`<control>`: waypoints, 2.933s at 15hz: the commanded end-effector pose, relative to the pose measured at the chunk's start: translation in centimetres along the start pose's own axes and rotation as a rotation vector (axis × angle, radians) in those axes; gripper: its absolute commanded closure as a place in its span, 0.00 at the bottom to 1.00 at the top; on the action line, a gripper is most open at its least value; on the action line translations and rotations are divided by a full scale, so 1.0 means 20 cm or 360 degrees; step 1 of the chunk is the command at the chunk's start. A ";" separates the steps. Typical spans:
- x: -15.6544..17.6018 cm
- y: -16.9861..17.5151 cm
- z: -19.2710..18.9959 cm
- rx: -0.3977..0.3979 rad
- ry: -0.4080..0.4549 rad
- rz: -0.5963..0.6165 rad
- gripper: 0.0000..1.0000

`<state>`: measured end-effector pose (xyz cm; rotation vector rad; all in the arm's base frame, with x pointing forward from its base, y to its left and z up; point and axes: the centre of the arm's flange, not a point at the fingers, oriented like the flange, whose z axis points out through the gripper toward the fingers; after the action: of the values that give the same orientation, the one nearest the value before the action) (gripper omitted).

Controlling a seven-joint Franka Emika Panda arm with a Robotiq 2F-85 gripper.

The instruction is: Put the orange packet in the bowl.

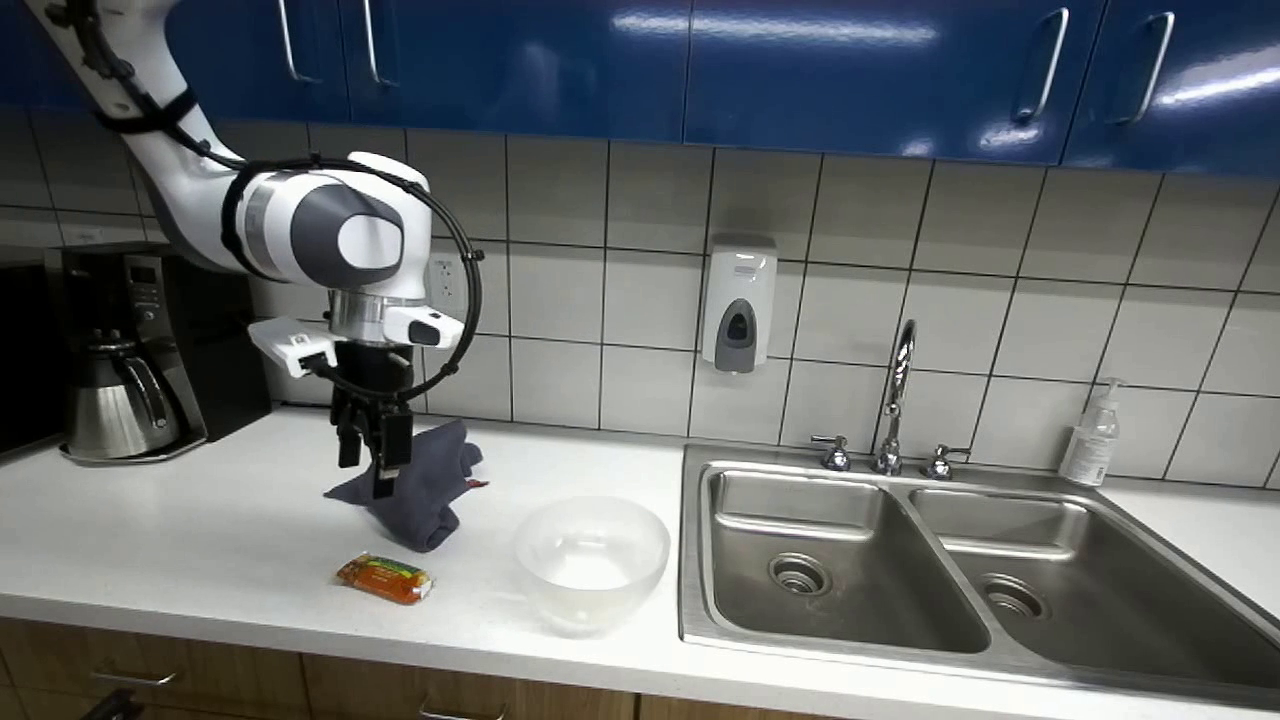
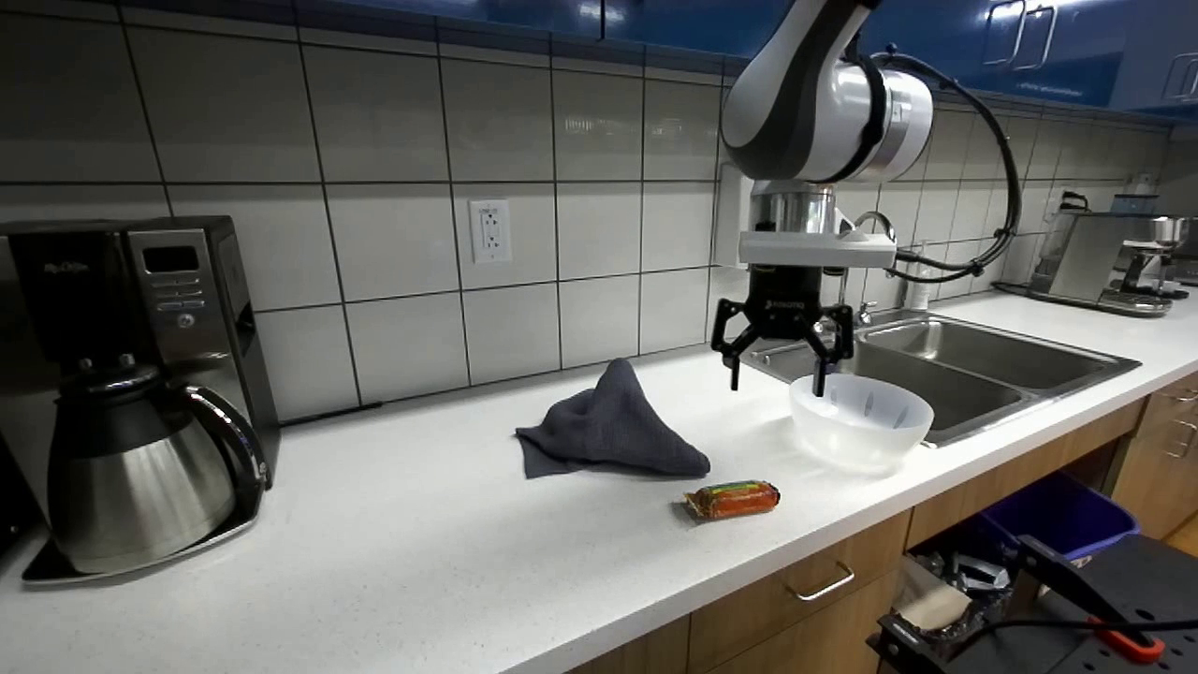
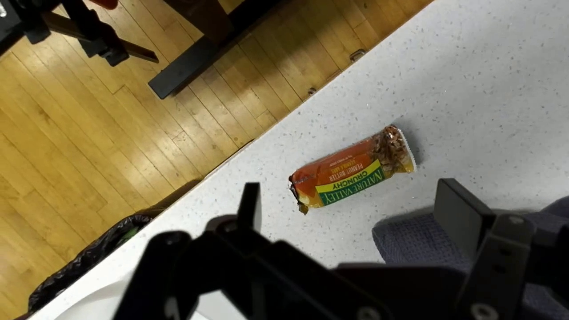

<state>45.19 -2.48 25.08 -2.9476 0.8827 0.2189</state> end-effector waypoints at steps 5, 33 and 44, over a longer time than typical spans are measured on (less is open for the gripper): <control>-0.01 0.03 0.18 0.0023 0.0126 0.0247 0.00; 0.26 -0.13 0.72 0.0108 0.0244 0.0747 0.00; 0.17 -0.27 0.63 0.0126 0.0280 0.0640 0.00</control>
<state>49.51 0.01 10.44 -2.7243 1.4769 -0.0345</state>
